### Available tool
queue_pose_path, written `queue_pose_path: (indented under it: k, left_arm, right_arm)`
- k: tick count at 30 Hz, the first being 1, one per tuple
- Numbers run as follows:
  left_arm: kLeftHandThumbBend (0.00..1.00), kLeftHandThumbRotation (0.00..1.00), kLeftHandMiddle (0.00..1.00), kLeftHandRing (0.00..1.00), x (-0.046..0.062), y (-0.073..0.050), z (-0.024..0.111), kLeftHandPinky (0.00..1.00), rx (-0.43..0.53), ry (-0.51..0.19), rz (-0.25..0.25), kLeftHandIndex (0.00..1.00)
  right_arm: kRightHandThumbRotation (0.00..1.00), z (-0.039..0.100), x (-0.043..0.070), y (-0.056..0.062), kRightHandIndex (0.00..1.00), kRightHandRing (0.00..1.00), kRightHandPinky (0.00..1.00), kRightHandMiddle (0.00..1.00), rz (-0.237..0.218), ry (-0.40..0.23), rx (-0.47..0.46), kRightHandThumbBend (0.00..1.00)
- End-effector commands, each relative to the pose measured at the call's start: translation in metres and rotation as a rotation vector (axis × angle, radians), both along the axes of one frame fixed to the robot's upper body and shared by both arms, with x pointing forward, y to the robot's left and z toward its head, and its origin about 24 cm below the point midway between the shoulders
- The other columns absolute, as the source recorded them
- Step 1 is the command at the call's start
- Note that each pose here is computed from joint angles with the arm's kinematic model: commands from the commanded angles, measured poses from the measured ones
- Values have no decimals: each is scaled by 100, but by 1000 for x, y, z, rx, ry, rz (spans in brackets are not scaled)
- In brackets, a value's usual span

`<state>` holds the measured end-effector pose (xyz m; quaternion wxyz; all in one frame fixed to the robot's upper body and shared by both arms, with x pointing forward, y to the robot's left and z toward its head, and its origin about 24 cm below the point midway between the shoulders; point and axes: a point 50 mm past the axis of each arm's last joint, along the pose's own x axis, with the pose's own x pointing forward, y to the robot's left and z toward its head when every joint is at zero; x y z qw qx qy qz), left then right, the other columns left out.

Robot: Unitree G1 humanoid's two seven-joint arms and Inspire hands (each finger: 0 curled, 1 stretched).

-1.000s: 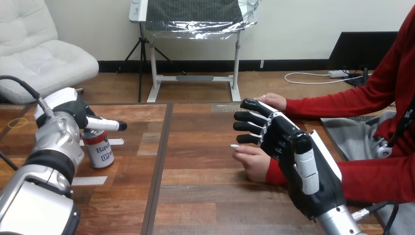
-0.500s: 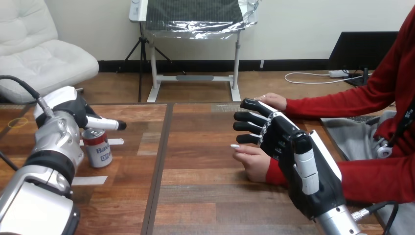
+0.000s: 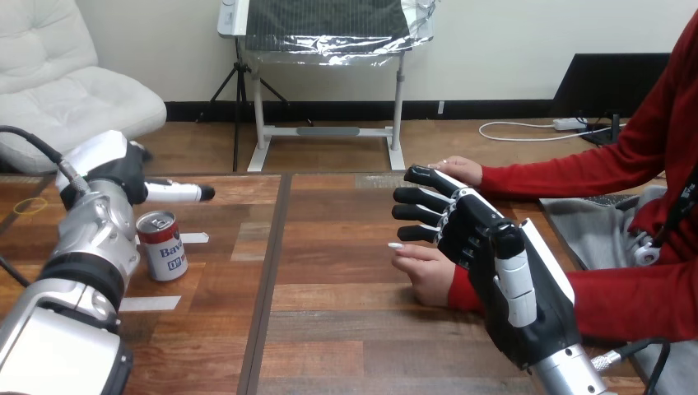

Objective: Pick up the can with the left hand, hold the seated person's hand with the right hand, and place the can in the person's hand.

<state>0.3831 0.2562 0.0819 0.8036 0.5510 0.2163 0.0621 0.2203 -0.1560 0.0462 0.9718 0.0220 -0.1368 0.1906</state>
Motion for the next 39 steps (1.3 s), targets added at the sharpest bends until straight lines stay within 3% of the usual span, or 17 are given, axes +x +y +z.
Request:
queue_pose_path:
  k: [1,20,39]
  left_arm:
    - [89,56,88,87,8,-3,21,74,-27,-112,-18,86]
    - [87,53,87,85,11,-6,31,73,-95,-182,-27,86]
    - [89,47,93,93,12,-4,37,82,-127,-237,-40,90]
  right_arm:
    - [100,18,11,3,85,79,73,81,11,-92,15,89]
    - [100,18,12,4,85,79,74,80,14,-86,10,89]
    - [100,19,13,5,85,80,74,81,17,-89,17,88]
